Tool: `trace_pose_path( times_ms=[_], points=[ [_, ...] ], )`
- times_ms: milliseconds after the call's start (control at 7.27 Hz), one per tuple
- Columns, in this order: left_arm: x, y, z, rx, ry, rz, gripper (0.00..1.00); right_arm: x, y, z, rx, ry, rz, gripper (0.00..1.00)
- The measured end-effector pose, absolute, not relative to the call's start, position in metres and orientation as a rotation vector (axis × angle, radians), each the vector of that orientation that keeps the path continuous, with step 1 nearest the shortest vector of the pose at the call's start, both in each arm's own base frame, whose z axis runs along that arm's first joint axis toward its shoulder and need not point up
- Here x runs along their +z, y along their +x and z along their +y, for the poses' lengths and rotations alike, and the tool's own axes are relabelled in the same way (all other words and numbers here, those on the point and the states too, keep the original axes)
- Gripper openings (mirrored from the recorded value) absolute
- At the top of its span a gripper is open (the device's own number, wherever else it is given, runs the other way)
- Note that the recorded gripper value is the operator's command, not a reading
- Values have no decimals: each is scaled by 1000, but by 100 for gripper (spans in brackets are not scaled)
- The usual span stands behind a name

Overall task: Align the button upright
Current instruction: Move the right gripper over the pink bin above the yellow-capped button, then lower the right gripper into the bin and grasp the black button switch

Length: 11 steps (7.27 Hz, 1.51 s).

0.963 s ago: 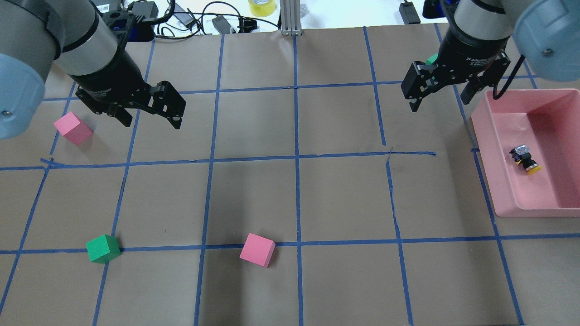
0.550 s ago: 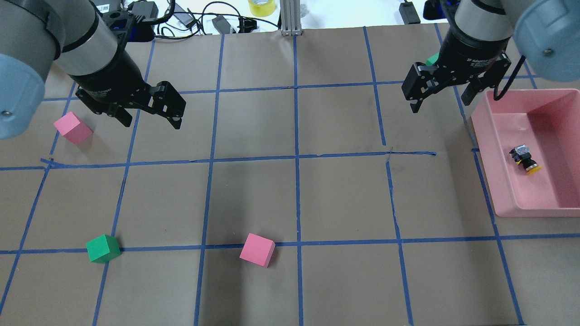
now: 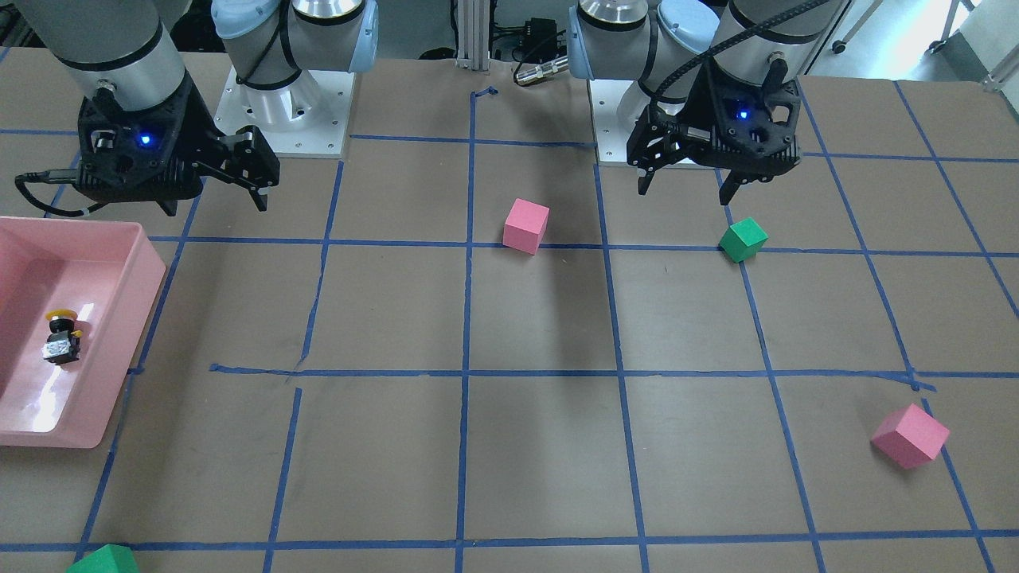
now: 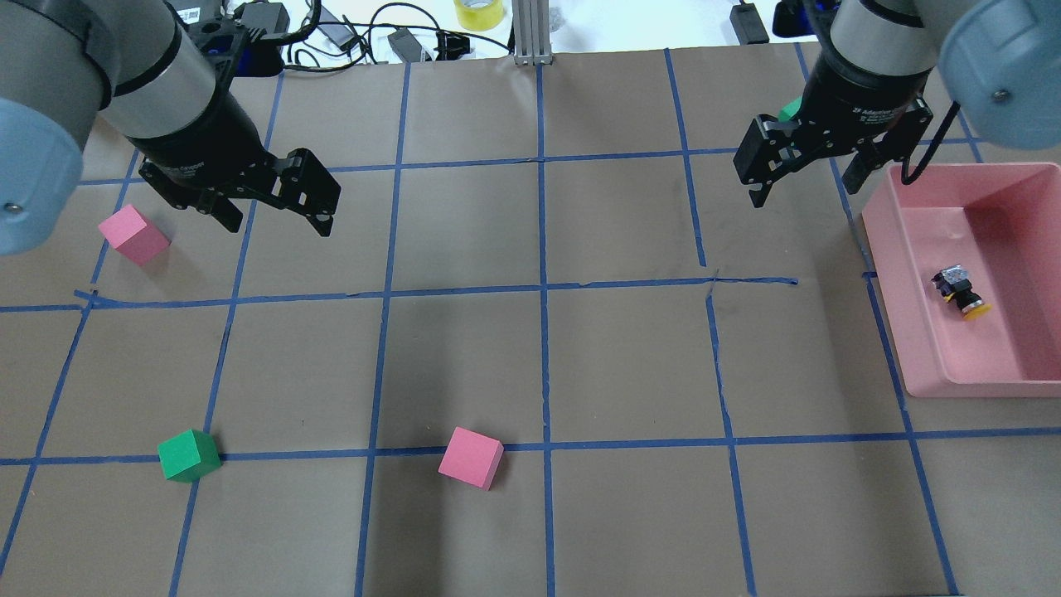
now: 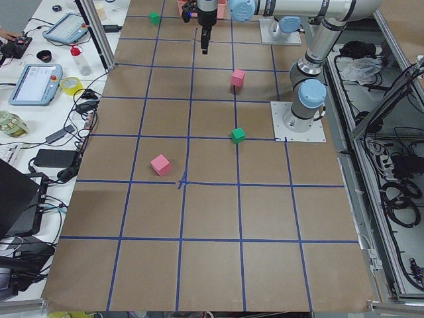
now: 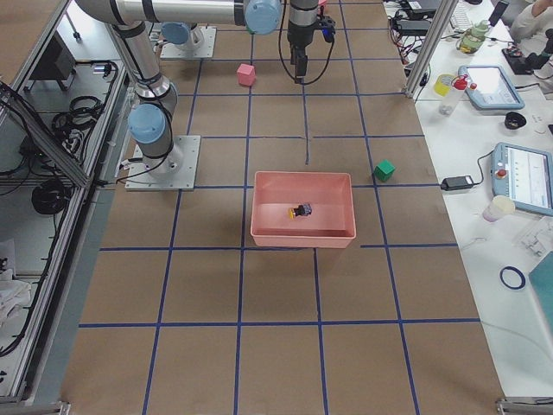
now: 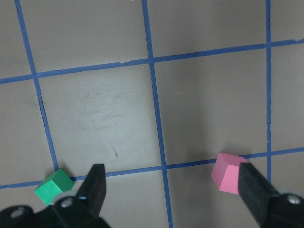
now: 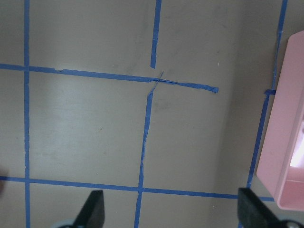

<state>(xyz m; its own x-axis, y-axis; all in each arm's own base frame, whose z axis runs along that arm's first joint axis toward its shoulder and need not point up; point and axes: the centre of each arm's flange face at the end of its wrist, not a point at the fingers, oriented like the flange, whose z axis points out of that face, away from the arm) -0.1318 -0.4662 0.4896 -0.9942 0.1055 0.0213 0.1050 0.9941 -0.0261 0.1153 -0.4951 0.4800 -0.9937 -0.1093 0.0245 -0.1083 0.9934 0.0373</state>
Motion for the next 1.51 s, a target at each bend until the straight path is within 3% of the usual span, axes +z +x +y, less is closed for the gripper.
trace_pose_path(
  times_ms=[688, 1238, 1512],
  points=[
    [490, -130, -468, 41, -158, -3114, 100, 476, 105, -502, -50, 140, -3096, 100],
    [491, -127, -469, 44, -149, -3114, 100, 455, -14, -526, -98, -152, -3078, 100],
    [491, -127, -469, 44, -148, -3114, 100, 436, -63, -541, -69, -76, -3056, 100]
  ],
)
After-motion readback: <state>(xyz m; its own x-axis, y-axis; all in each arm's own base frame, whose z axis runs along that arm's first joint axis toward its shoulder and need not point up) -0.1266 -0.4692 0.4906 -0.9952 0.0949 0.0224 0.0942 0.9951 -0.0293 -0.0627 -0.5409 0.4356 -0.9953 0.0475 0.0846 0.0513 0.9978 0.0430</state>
